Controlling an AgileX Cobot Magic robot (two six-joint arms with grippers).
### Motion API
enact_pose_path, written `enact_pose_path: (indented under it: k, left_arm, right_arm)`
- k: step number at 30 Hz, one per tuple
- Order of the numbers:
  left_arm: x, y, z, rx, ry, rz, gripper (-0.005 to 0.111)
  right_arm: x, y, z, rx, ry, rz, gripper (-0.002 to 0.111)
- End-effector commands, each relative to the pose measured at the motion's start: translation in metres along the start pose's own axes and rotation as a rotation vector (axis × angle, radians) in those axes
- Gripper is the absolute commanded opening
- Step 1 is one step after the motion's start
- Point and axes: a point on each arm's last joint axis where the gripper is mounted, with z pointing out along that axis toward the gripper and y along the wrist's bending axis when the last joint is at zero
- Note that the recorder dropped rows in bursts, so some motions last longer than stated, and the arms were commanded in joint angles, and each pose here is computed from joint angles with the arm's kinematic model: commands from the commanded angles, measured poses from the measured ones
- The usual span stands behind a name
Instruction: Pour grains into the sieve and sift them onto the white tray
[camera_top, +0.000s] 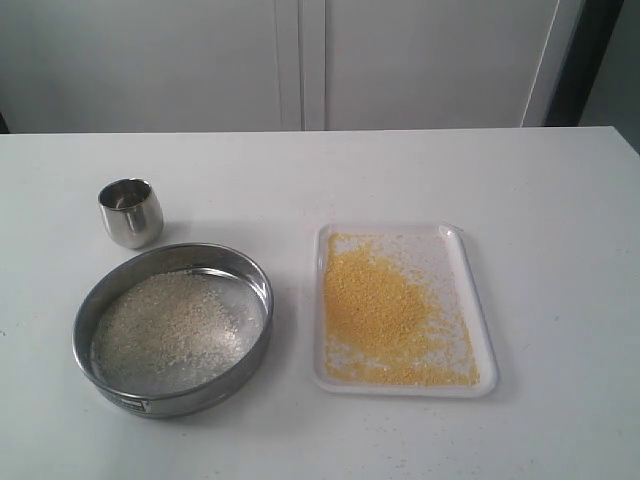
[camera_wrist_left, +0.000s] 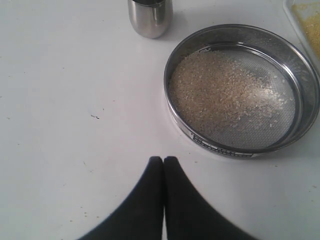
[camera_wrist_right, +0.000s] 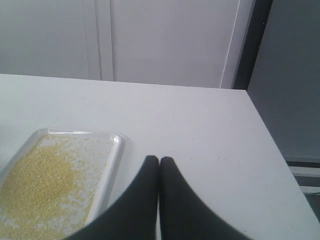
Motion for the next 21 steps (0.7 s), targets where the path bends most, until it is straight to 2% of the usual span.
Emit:
enact_pose_path:
  k: [1,8,13,21]
  left_arm:
    - [0.002,-0.001,-0.001,0.004,0.001,-0.007,0.000]
    - [0.002,-0.001,-0.001,0.004,0.001,-0.007,0.000]
    - [0.002,-0.001,-0.001,0.005,0.001,-0.007,0.000]
    - [0.002,-0.001,-0.001,0.005,0.001,-0.007,0.000]
  right_arm:
    - [0.021,-0.001,0.002,0.016,-0.024,-0.021,0.000]
    - [0.055,0.000,0.014,0.012,0.047,-0.019,0.000]
    - [0.065,0.001,0.024,-0.003,-0.033,0.006,0.000]
    - [0.098,0.002,0.035,-0.004,0.069,0.006,0.000]
